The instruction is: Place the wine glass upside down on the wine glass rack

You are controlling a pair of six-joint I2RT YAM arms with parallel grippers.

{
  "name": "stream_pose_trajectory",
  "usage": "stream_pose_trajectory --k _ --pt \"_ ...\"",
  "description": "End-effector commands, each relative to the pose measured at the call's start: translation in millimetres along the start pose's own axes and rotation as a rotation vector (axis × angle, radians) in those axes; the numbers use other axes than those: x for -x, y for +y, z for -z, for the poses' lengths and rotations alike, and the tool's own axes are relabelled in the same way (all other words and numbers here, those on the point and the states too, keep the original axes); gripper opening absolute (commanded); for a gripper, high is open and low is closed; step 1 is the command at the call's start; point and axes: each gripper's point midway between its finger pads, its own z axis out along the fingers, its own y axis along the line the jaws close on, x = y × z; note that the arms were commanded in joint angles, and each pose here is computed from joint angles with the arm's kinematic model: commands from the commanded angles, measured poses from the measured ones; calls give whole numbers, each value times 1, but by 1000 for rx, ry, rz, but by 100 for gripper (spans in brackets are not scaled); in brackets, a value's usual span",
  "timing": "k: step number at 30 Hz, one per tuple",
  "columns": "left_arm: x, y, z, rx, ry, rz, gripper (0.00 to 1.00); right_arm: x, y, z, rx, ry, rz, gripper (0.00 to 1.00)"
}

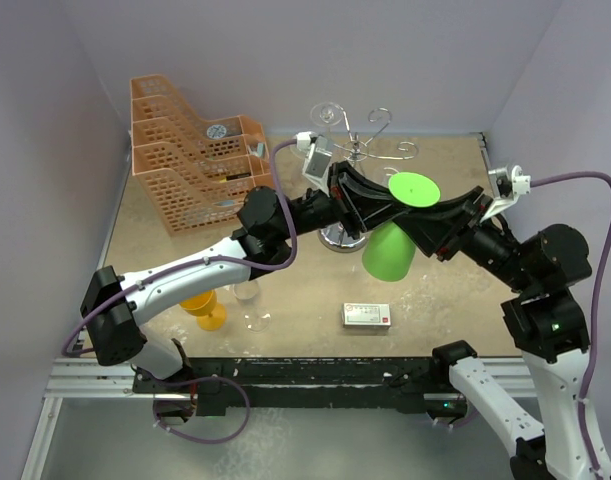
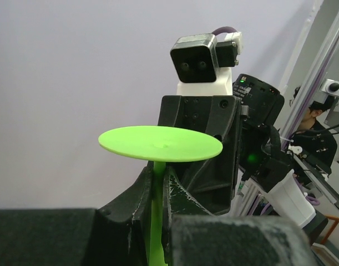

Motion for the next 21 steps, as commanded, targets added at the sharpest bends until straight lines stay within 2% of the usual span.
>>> stream_pose_trajectory --k 1,3,5,10,16,21 --pt "23 -59 -1 -201 -64 20 0 -16 -11 -19 32 51 -35 35" --pt "24 -61 0 -208 -68 26 0 -17 -9 -20 49 48 -33 35" --pt "25 -62 0 -214 -73 31 0 -16 -8 -19 54 43 -32 30" --pt "27 -64 1 -218 -76 31 0 -10 -14 -18 9 13 -13 1" --pt "28 -64 1 -211 -80 33 0 -2 -23 -12 -55 -41 34 0" --pt "28 -64 1 -202 -76 32 4 4 -20 -9 -48 -78 73 0"
